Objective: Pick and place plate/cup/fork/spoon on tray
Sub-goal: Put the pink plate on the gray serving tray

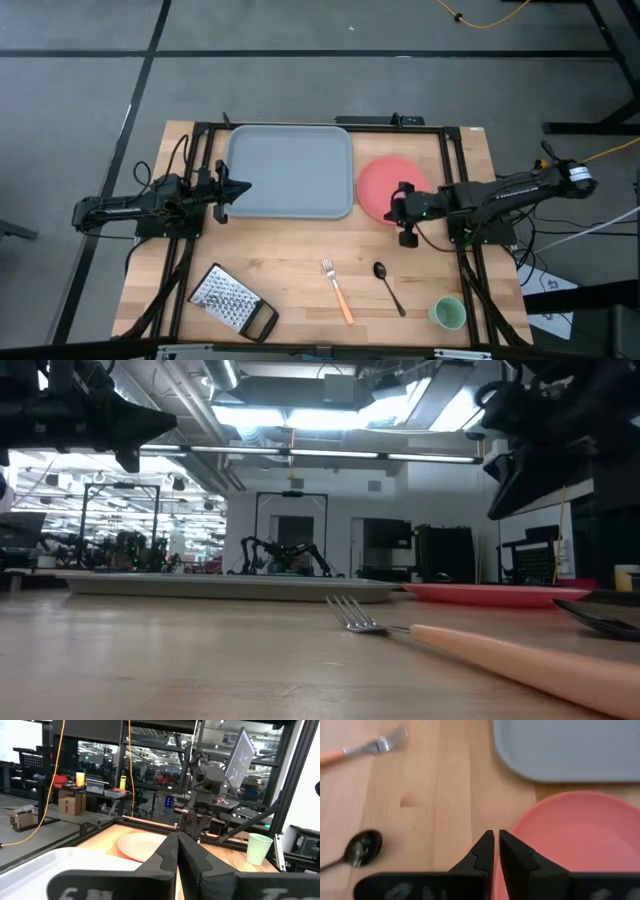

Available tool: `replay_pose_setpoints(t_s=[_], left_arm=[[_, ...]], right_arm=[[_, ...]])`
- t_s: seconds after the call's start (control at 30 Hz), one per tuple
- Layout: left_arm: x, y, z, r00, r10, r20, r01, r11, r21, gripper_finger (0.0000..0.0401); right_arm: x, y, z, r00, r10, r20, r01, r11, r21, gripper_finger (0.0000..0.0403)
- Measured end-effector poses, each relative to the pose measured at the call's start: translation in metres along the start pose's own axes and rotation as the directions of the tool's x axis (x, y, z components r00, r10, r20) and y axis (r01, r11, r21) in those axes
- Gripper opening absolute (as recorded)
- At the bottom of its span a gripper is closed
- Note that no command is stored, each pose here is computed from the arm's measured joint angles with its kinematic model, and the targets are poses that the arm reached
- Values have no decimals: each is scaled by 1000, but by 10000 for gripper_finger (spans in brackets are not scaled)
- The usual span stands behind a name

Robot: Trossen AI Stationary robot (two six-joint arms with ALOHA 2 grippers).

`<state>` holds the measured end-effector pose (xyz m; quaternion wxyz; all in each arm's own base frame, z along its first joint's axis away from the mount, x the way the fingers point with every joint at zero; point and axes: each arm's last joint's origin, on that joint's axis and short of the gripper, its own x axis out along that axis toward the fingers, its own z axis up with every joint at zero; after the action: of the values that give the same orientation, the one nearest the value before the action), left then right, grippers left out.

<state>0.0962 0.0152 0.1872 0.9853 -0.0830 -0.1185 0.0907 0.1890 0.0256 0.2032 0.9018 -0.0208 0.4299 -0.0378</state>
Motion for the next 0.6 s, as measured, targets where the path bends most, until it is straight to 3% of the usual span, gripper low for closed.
replay_pose_setpoints(t_s=[0.17,0.6], left_arm=[[0,0,0,1000,0,0,0,1000,0,0],[0,0,0,1000,0,0,0,1000,-5,0]], right_arm=[[0,10,12,982,-121,-145,124,992,7,33],[3,13,16,968,-126,-215,141,988,56,33]])
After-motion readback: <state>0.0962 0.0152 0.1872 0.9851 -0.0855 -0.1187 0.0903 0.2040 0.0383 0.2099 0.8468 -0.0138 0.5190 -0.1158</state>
